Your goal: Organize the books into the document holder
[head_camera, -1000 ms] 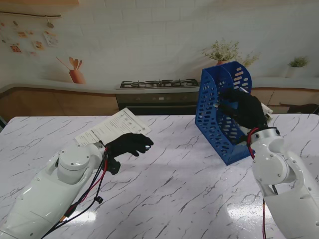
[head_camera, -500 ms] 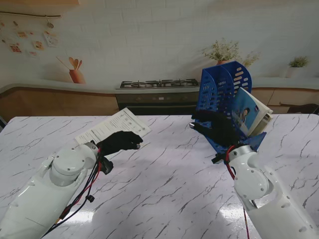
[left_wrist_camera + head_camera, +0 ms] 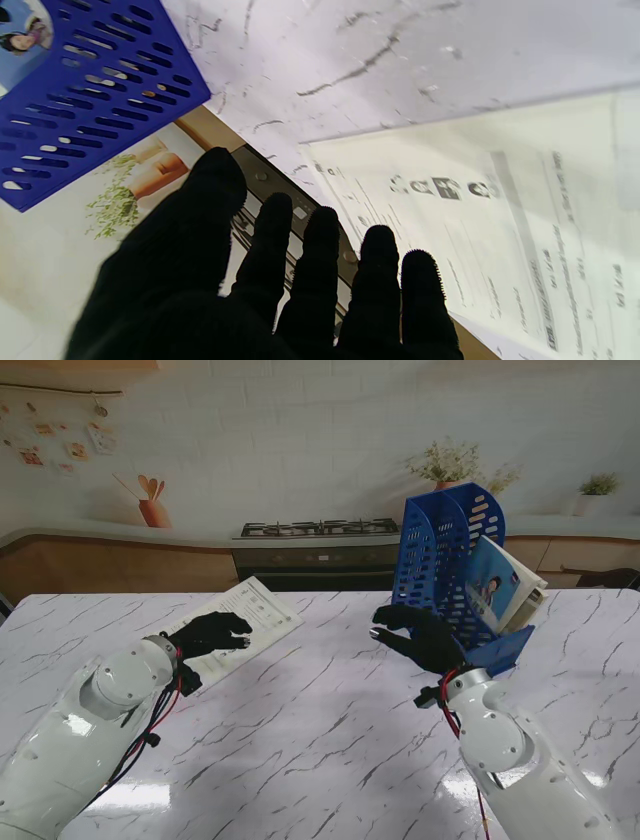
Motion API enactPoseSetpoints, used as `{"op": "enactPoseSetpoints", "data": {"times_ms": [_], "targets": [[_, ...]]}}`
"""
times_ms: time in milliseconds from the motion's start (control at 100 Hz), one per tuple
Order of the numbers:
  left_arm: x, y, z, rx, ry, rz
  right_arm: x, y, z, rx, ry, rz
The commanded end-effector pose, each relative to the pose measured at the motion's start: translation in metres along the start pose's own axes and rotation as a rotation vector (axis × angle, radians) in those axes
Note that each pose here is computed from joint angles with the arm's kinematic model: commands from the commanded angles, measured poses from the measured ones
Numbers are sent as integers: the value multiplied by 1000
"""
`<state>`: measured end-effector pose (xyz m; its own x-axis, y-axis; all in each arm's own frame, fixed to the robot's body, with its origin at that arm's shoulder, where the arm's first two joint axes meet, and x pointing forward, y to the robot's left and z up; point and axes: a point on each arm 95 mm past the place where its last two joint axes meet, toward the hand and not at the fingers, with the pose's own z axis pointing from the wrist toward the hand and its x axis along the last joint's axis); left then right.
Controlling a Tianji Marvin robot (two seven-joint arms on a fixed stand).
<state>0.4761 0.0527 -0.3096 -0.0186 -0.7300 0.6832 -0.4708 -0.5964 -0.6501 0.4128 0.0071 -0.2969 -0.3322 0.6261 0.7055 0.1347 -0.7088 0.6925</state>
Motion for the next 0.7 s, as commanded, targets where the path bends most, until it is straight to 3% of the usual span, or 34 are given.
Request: {"op": "enactPoseSetpoints", "data": {"times_ms": [0,110,320,690], "targets": [[-6,-5,3,5,4,-6,2,-8,0,7,1,28],[-17,-6,12,36,-24,15,2,-11,-1,14,0,36],[-37,-2,28,20,-84,31,1,-20,-1,26,-4,64],[-53,29,30,-117,-164,3,-3,-29,-6,56,-3,97]]}}
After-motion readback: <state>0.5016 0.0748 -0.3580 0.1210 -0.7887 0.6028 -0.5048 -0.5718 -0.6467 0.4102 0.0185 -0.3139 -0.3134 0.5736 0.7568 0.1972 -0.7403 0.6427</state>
